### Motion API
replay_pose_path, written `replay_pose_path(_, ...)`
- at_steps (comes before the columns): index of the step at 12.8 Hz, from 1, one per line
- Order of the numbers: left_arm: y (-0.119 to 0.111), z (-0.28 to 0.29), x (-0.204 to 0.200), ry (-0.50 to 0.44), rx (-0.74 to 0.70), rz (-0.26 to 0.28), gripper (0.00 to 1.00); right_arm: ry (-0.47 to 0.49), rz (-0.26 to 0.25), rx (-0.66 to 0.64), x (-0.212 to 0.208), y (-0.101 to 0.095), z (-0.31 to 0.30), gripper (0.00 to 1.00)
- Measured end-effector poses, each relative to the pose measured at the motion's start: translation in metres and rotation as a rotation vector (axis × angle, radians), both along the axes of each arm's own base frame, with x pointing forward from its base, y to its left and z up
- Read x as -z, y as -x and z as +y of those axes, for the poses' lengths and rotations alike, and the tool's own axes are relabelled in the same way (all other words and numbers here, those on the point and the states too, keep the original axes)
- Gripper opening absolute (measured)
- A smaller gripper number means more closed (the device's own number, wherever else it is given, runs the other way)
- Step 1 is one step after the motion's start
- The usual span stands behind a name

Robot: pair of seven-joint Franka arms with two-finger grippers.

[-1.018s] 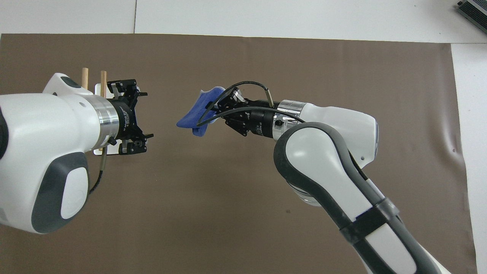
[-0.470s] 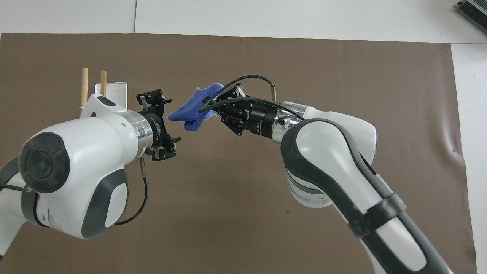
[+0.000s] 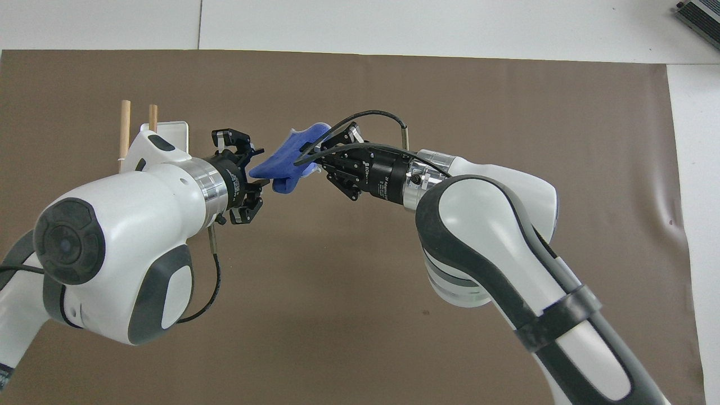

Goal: Right arm passes towel to left arm to hang
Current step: 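Close the left gripper on the towel held by the right gripper, then open the right gripper and withdraw while the left gripper pulls the towel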

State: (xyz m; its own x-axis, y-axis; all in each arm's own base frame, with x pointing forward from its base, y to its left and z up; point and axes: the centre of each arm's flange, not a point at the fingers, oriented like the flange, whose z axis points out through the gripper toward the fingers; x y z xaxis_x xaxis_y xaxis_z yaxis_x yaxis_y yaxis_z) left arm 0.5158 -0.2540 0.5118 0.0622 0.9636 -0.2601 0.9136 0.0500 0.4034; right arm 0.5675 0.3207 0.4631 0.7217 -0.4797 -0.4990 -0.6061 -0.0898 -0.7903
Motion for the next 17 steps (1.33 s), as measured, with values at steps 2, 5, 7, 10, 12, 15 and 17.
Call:
replay_pose_path(2,0.000,-0.001,-0.001,-0.012,0.031,-0.014,0.18,0.000,0.000,0.000,0.000,0.000,0.000,0.07)
replay_pose_path(5,-0.002,-0.001,-0.002,-0.035,0.094,-0.052,0.02,0.000,0.000,0.001,0.000,0.000,0.000,0.07)
replay_pose_path(7,-0.007,0.001,-0.004,-0.050,0.139,-0.083,0.02,0.000,0.000,0.002,0.000,0.000,-0.001,0.07)
replay_pose_path(10,-0.020,0.013,-0.010,-0.063,0.175,-0.119,0.02,0.001,0.000,0.010,0.000,-0.003,-0.005,0.07)
replay_pose_path(12,-0.031,0.025,-0.013,-0.087,0.214,-0.148,0.02,0.015,-0.009,0.021,0.001,-0.004,-0.008,0.15)
replay_pose_path(15,-0.050,0.062,-0.017,-0.139,0.253,-0.186,0.02,0.230,-0.160,0.011,0.007,-0.010,-0.025,0.48)
replay_pose_path(17,-0.061,0.089,-0.017,-0.173,0.267,-0.201,0.02,0.447,-0.286,-0.093,0.014,-0.018,-0.040,0.73)
